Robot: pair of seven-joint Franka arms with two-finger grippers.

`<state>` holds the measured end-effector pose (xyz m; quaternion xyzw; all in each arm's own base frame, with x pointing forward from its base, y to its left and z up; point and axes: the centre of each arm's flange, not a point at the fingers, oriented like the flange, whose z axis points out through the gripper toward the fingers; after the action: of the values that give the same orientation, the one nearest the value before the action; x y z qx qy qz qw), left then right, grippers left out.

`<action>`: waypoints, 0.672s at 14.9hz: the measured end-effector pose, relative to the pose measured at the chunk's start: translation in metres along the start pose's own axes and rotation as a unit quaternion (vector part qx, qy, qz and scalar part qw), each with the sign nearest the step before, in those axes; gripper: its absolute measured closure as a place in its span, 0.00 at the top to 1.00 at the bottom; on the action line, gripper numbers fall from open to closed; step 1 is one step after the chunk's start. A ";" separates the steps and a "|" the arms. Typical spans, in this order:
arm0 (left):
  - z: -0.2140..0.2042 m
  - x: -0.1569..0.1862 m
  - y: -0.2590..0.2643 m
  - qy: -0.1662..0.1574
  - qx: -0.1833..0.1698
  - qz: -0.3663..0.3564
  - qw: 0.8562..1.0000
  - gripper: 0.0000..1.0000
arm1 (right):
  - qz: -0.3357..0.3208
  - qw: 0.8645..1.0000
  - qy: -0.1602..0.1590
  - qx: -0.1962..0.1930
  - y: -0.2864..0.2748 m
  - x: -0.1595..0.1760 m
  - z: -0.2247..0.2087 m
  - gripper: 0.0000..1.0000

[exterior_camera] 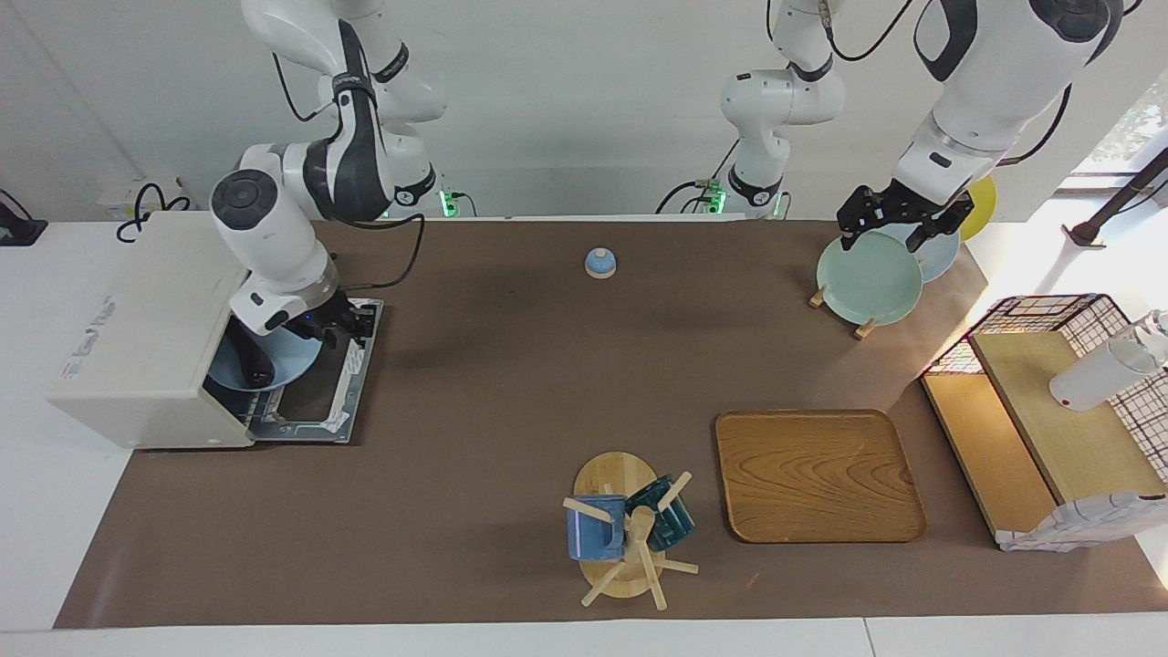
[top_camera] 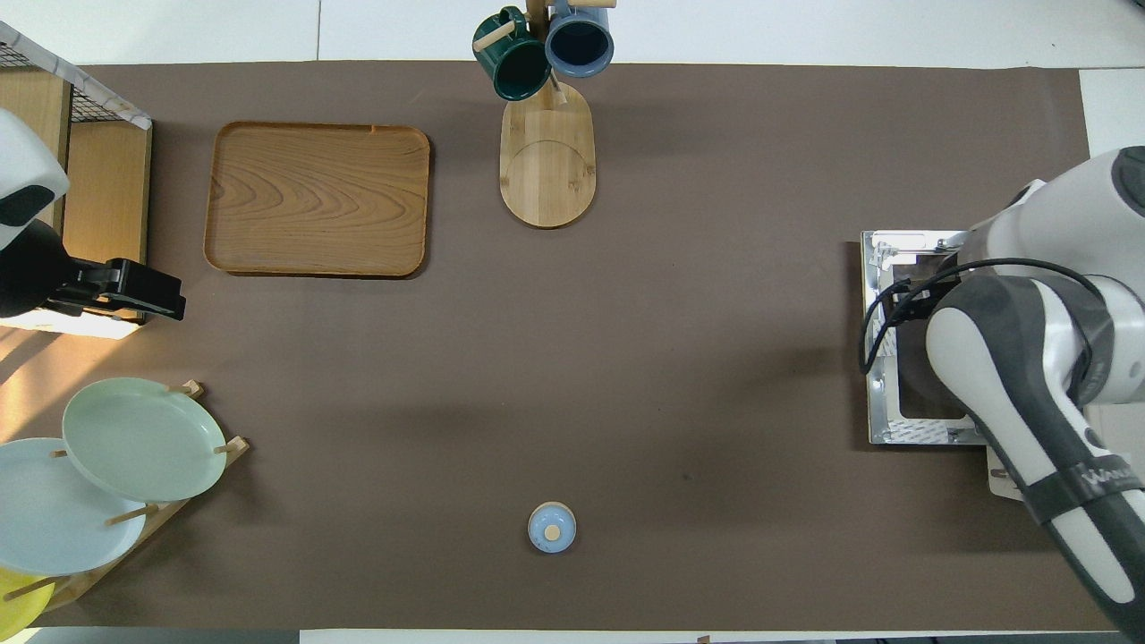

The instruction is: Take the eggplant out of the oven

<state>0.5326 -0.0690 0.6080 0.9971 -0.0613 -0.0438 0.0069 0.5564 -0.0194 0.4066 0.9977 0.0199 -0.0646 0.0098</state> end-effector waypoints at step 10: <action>0.000 0.000 -0.006 0.001 -0.001 -0.006 1.000 1.00 | -0.030 0.999 0.011 0.002 0.019 -0.019 0.045 0.37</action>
<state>0.5335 -0.0627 0.6081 0.9975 -0.0554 -0.0431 0.0071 0.5330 -0.0404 0.3647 0.9973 0.0497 -0.0543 0.0057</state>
